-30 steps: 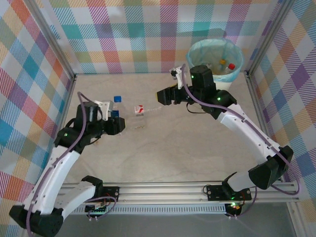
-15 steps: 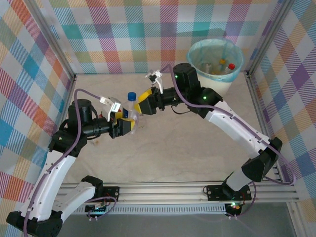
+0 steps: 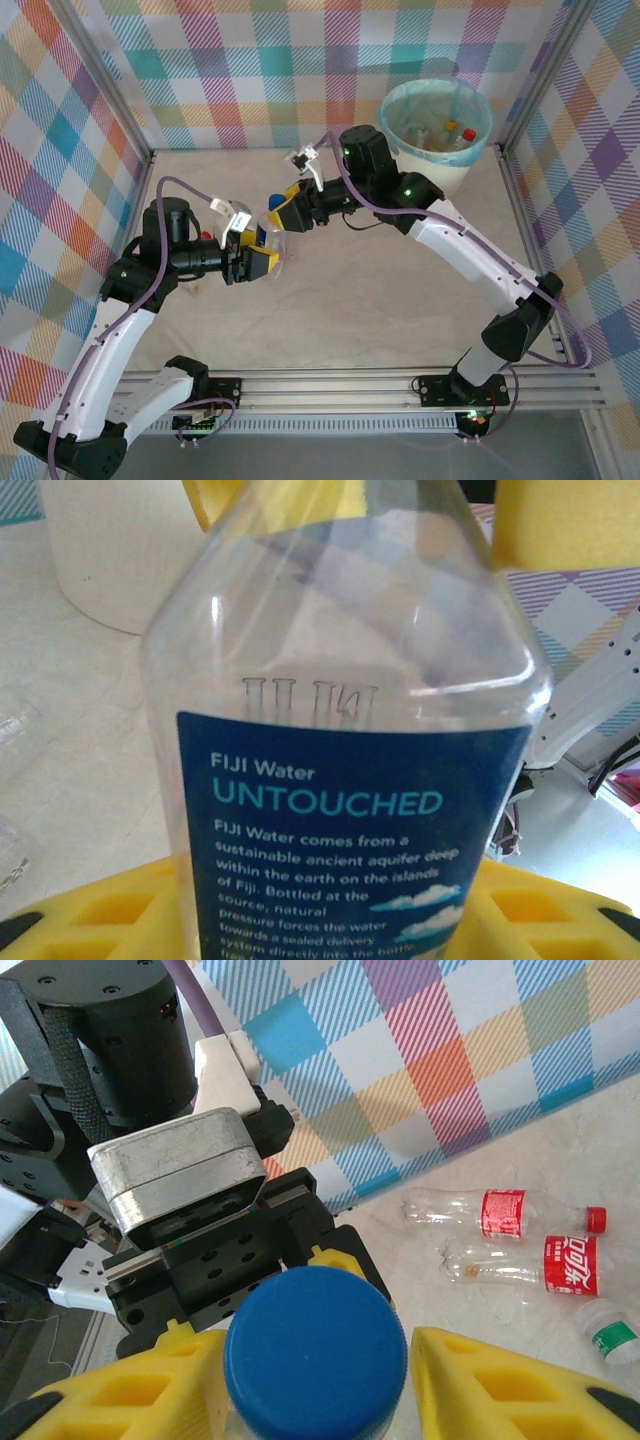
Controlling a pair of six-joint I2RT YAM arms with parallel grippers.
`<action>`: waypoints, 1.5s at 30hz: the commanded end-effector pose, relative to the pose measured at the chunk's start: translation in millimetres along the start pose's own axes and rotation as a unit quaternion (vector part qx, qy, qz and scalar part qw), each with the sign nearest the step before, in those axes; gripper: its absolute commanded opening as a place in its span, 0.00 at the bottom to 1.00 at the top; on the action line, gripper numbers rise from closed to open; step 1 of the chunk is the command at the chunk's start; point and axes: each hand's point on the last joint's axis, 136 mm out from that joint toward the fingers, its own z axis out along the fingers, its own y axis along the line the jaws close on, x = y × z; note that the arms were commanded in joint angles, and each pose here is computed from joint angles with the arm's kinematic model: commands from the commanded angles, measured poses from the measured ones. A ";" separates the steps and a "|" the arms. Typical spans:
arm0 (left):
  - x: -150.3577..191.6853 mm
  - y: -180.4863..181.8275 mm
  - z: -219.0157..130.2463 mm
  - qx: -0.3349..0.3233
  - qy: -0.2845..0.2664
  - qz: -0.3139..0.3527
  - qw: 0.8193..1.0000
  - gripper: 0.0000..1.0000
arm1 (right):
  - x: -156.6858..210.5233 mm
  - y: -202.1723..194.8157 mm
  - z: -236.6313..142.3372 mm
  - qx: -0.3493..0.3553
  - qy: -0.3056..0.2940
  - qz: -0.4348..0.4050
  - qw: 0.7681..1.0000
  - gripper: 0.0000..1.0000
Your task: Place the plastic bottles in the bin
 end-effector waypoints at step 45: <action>-38.4 20.9 -28.1 -0.127 -0.112 0.038 0.985 0.95 | -126.7 -170.6 -259.9 0.652 -0.105 -0.159 0.734 0.08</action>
